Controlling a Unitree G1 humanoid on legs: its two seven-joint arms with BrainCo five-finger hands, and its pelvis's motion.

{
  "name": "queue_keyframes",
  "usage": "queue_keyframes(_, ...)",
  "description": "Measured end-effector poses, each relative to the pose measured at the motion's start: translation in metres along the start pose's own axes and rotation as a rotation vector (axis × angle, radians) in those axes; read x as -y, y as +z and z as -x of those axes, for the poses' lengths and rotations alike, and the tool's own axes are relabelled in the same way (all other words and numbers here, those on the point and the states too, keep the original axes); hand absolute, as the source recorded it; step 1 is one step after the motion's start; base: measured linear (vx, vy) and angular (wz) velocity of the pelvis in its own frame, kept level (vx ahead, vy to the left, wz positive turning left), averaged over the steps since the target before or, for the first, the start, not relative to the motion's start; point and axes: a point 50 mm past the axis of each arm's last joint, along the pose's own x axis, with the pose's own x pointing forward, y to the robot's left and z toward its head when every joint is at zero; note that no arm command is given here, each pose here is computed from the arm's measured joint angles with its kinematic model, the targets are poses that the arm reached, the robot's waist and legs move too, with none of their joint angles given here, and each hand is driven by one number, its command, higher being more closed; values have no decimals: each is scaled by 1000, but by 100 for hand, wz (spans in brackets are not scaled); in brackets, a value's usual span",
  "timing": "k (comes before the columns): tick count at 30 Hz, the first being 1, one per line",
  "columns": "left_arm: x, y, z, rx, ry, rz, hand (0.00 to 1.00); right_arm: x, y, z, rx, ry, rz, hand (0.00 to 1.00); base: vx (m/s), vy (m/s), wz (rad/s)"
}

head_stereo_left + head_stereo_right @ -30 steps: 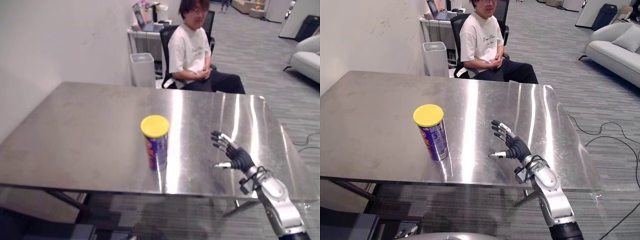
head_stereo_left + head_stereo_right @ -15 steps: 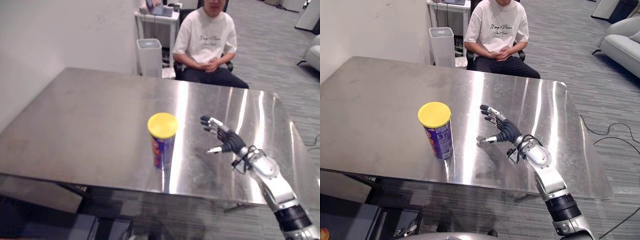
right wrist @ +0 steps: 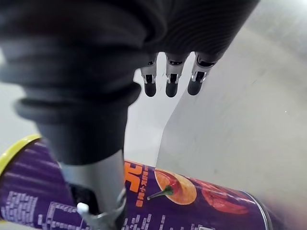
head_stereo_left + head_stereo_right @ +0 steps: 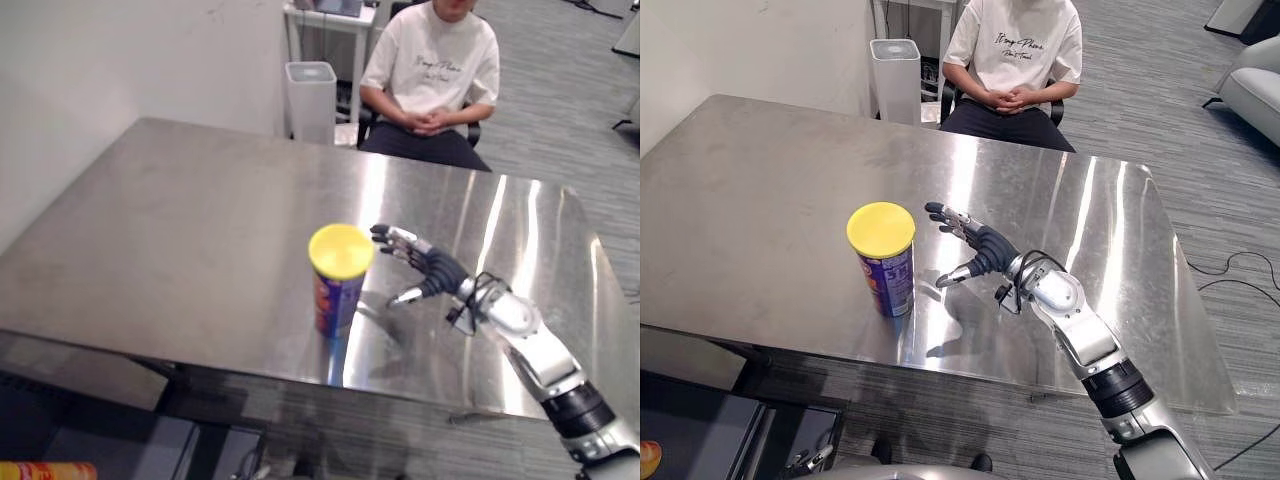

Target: Put the gum and the chips on the shelf.

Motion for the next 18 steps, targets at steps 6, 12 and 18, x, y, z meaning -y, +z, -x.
queue_keyframes(6, 0, 1, 0, 4, 0, -1, 0, -8, 4, -7, 10, 61, 14, 0, 0, 0, 0)
queue_keyframes(12, 1, 4, -1, 15, 0, -4, 0, -12, 9, -14, 26, 99, 21, 0, -5, -3, 0)
queue_keyframes(18, 1, 4, -1, 17, 7, -5, 0, -16, 12, -20, 40, 130, 30, 0, 0, 0, 0)
